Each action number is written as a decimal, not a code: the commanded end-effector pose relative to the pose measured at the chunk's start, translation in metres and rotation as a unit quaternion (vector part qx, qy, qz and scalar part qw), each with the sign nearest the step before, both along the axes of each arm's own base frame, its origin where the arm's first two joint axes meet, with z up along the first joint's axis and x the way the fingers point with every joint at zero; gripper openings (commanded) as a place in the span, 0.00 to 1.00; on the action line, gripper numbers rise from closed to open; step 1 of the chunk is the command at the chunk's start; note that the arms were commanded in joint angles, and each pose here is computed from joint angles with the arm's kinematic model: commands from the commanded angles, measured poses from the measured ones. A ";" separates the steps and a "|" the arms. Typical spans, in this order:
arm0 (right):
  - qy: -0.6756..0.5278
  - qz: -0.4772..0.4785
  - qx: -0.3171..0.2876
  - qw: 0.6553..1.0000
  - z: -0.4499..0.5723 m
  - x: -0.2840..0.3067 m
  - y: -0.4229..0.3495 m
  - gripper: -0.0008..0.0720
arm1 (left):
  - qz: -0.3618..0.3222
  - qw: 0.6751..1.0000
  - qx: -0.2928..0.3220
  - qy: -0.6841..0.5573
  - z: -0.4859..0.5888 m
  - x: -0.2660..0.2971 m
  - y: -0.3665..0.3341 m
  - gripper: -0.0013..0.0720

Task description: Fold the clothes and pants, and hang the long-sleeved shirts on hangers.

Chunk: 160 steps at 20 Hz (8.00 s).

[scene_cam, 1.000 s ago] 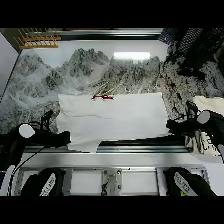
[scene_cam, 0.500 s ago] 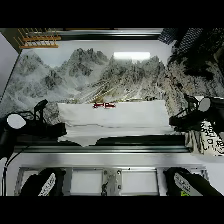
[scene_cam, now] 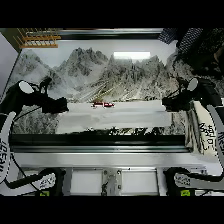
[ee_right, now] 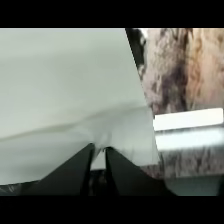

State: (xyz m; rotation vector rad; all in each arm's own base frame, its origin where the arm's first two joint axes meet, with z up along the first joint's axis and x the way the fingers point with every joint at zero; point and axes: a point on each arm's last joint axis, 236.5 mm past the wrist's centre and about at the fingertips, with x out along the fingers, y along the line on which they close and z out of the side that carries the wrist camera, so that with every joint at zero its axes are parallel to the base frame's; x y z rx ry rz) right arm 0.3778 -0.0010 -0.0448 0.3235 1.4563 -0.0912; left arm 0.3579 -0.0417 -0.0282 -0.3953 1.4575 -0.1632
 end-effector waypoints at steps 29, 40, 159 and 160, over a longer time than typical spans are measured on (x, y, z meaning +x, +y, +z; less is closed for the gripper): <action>-0.014 0.029 0.260 0.965 -0.070 -0.016 0.025 0.03 | -0.079 0.990 -0.063 -0.097 -0.018 -0.001 -0.199 0.03; -0.014 0.093 0.117 0.989 0.108 -0.026 -0.011 0.03 | -0.145 0.982 -0.100 -0.070 -0.055 0.012 -0.308 0.03; -0.092 -0.337 -0.208 0.914 0.140 -0.196 -0.235 0.03 | -0.080 0.969 -0.101 -0.212 0.066 -0.041 -0.162 0.03; -0.079 -0.336 -0.205 0.916 0.128 -0.202 -0.230 0.03 | -0.080 0.969 -0.101 -0.212 0.066 -0.041 -0.162 0.03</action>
